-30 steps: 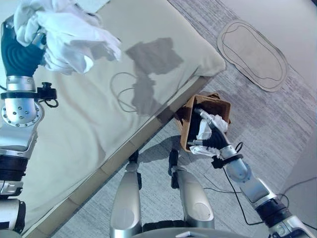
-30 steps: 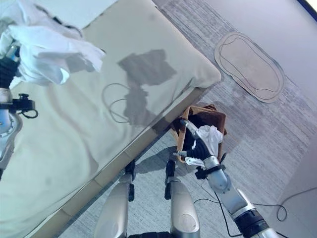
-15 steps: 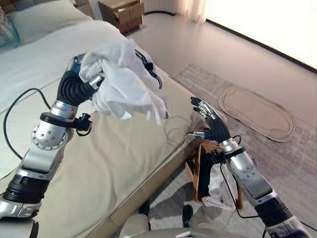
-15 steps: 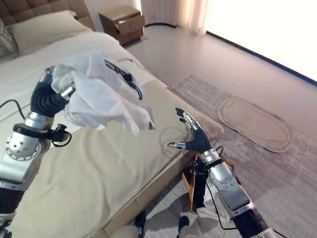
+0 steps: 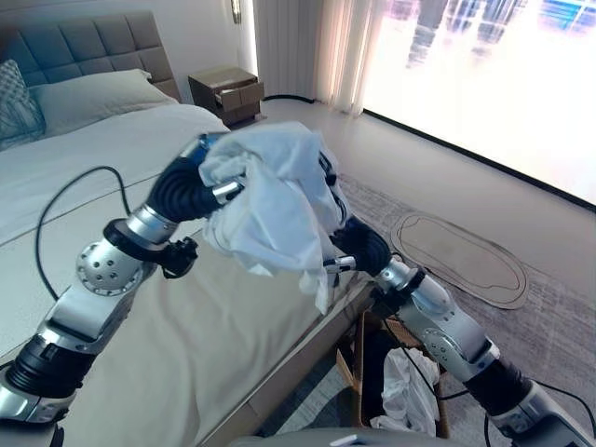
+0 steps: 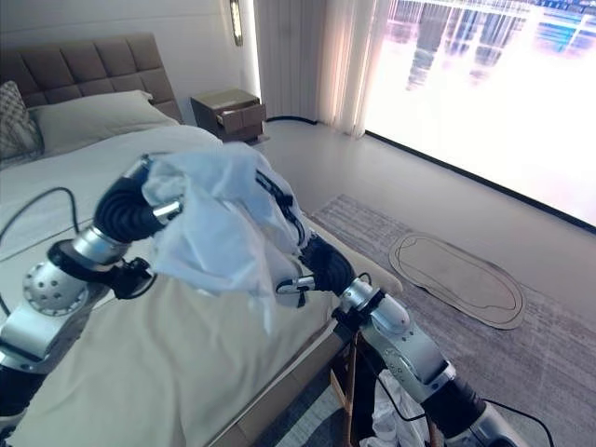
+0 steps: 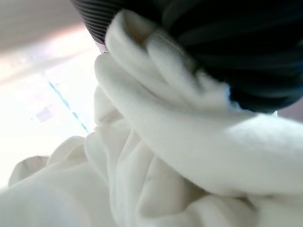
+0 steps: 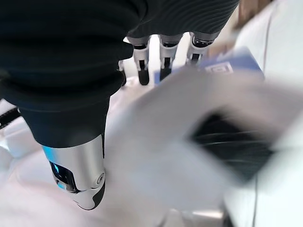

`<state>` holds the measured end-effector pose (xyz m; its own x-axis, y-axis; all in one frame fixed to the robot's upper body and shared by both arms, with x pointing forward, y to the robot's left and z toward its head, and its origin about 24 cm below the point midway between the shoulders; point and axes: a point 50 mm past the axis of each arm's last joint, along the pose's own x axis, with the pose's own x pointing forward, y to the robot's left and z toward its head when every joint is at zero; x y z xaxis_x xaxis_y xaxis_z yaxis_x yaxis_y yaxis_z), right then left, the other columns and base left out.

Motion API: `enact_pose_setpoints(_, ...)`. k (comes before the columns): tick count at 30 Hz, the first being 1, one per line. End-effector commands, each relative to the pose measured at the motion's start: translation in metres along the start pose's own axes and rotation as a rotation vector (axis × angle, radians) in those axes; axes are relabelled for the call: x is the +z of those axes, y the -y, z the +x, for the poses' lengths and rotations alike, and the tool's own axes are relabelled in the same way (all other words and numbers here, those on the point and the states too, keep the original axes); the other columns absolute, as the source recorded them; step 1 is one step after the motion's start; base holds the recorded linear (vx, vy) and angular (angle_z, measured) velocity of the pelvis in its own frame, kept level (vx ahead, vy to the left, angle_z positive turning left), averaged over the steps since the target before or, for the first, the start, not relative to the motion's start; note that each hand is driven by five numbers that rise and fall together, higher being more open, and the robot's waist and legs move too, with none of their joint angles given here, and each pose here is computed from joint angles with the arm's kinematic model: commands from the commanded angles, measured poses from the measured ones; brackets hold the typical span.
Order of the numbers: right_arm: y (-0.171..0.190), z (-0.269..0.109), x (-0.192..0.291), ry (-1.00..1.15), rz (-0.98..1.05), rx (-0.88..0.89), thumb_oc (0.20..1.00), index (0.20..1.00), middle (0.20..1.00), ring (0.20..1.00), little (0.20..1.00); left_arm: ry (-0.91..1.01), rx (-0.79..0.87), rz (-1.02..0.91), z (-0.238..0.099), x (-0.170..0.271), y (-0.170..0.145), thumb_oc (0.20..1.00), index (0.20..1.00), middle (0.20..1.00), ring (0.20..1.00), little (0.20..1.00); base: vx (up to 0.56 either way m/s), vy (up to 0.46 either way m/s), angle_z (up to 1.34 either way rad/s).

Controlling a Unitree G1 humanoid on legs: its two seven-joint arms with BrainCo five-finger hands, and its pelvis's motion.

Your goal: Pick up clothes into the bucket

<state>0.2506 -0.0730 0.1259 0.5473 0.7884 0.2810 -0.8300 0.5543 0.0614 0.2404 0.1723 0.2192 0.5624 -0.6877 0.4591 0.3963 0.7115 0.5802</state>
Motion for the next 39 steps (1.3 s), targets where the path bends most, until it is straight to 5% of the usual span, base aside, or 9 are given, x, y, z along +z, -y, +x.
enact_pose_setpoints(1,-0.016,0.024,0.034,0.131,0.037,0.161,1.000,1.000,1.000,1.000,1.000,0.157,-0.021,0.009,0.022,0.028,-0.011,0.200,0.200,0.200,0.200,0.200,0.00,0.000,0.00)
enact_pose_setpoints(17,-0.055,0.061,0.049,0.176,0.203,0.389,1.000,1.000,1.000,1.000,1.000,0.071,-0.013,-0.047,0.047,-0.009,0.008,0.200,0.200,0.200,0.200,0.200,0.00,0.000,0.00)
enact_pose_setpoints(18,-0.056,0.061,0.049,0.179,0.218,0.391,0.934,0.934,0.934,0.934,0.934,0.057,-0.010,-0.030,0.047,-0.012,0.008,0.200,0.200,0.200,0.200,0.200,0.00,0.000,0.00)
enact_pose_setpoints(19,-0.056,0.061,0.049,0.179,0.218,0.391,0.765,0.765,0.765,0.765,0.765,0.057,-0.010,-0.030,0.047,-0.012,0.008,0.200,0.200,0.200,0.200,0.200,0.00,0.000,0.00)
enact_pose_setpoints(21,-0.056,0.061,0.050,0.191,0.240,0.389,0.225,0.225,0.225,0.225,0.225,0.023,0.009,-0.014,0.044,-0.019,0.006,0.200,0.200,0.200,0.200,0.200,0.00,0.000,0.00)
enact_pose_setpoints(30,-0.037,0.041,0.059,0.267,0.241,0.280,0.200,0.200,0.200,0.200,0.200,-0.163,0.179,0.037,0.001,-0.050,-0.006,0.200,0.200,0.200,0.200,0.200,0.00,0.000,0.00)
enact_pose_setpoints(32,-0.034,0.036,0.057,0.266,0.242,0.256,0.200,0.200,0.200,0.200,0.200,-0.187,0.206,0.029,-0.007,-0.054,-0.005,0.570,0.570,0.570,0.570,0.570,0.00,0.000,0.00)
enact_pose_setpoints(33,-0.025,0.028,0.054,0.268,0.242,0.196,0.200,0.200,0.200,0.200,0.200,-0.218,0.258,0.015,-0.019,-0.058,-0.004,1.000,1.000,1.000,1.000,1.000,0.00,0.000,0.00)
enact_pose_setpoints(39,0.000,-0.002,0.044,0.254,0.228,0.016,0.200,0.200,0.200,0.200,0.200,-0.304,0.377,-0.012,-0.050,-0.068,-0.001,1.000,1.000,1.000,1.000,1.000,0.00,0.000,0.00)
